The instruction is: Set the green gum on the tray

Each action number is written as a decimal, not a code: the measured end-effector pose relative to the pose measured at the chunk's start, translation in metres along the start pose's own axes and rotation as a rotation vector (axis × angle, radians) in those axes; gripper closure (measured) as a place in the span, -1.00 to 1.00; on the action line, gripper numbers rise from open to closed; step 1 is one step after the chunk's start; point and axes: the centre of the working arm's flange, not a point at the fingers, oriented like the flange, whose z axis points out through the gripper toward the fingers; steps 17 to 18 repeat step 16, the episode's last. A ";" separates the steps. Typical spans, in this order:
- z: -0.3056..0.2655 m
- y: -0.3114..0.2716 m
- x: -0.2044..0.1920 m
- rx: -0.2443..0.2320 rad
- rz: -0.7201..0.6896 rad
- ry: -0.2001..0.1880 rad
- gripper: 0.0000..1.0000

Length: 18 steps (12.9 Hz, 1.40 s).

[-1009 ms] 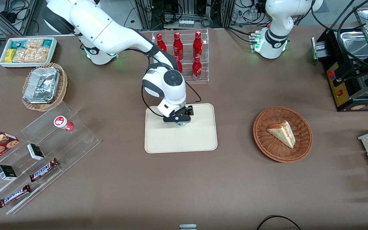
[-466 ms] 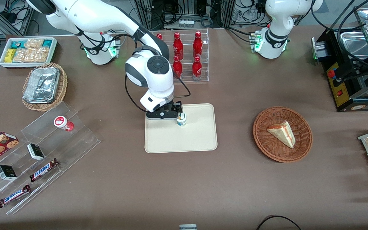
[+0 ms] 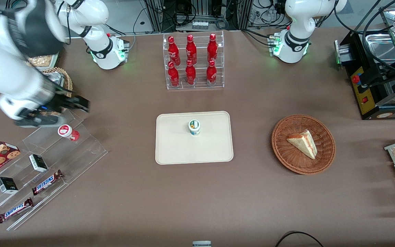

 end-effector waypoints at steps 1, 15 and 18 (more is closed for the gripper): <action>0.004 0.011 0.000 0.003 -0.011 -0.013 -1.00; -0.017 0.108 -0.011 0.036 0.087 -0.004 -1.00; -0.017 0.108 -0.011 0.036 0.087 -0.003 -1.00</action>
